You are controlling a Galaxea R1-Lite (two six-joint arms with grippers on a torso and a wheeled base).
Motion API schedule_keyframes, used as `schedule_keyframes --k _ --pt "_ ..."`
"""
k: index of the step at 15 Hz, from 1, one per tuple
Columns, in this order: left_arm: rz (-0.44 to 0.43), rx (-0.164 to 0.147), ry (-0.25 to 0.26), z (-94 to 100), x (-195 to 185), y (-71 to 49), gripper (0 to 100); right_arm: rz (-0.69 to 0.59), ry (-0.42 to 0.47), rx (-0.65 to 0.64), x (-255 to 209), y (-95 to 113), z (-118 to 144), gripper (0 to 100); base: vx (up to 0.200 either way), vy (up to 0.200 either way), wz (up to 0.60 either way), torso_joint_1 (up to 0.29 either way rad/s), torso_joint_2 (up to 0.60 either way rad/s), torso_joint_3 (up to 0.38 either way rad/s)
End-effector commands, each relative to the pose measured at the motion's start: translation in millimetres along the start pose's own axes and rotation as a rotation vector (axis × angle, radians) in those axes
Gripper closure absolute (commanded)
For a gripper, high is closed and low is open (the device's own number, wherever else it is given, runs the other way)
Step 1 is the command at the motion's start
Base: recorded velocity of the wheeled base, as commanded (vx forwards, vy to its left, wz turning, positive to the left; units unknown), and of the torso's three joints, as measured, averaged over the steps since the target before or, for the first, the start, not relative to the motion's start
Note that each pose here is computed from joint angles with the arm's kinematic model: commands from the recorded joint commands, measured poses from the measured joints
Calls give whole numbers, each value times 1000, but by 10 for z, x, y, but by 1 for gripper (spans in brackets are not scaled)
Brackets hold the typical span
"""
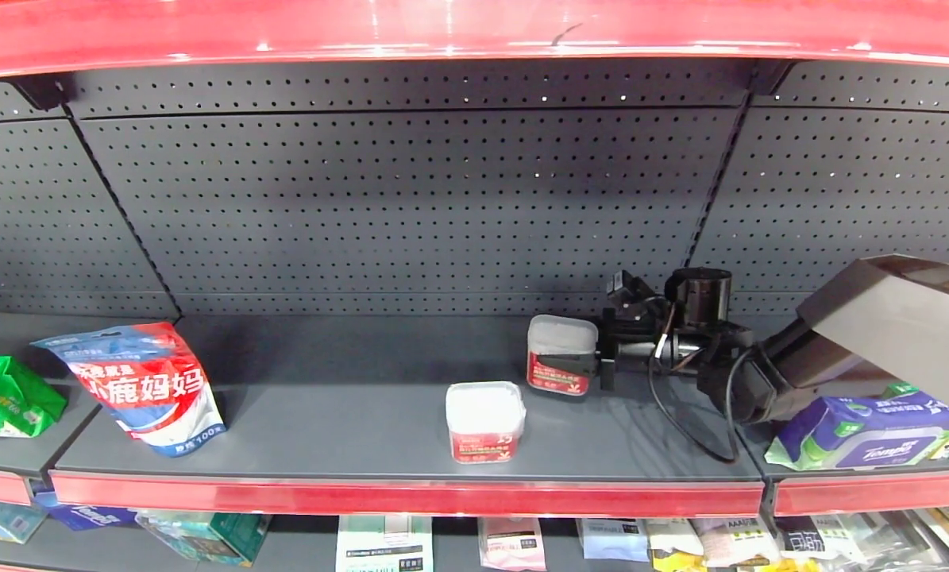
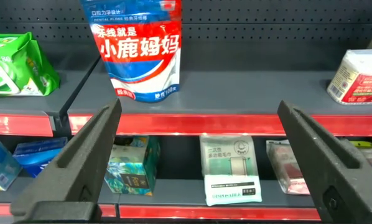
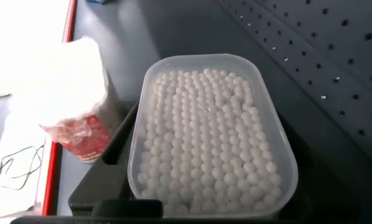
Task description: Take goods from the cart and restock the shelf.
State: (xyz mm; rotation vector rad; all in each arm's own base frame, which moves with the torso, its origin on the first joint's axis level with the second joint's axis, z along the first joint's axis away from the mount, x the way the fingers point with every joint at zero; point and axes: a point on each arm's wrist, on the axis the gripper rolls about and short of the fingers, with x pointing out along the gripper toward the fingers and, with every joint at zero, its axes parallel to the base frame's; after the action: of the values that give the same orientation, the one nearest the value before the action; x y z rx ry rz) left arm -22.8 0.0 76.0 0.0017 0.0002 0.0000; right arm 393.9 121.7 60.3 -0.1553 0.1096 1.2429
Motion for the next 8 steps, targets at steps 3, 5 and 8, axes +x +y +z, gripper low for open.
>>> schedule_keyframes --k 3,5,8 --pt "0 0 0 -1 0 0 0 63 -14 -40 69 -64 -124 100 0 0 0 0 0 0" --pt "0 0 0 -1 0 0 0 65 -11 -37 77 -58 -145 100 0 0 0 0 0 0" --pt "0 0 0 -1 0 0 0 63 -11 -39 106 -92 -178 100 0 0 0 0 0 0"
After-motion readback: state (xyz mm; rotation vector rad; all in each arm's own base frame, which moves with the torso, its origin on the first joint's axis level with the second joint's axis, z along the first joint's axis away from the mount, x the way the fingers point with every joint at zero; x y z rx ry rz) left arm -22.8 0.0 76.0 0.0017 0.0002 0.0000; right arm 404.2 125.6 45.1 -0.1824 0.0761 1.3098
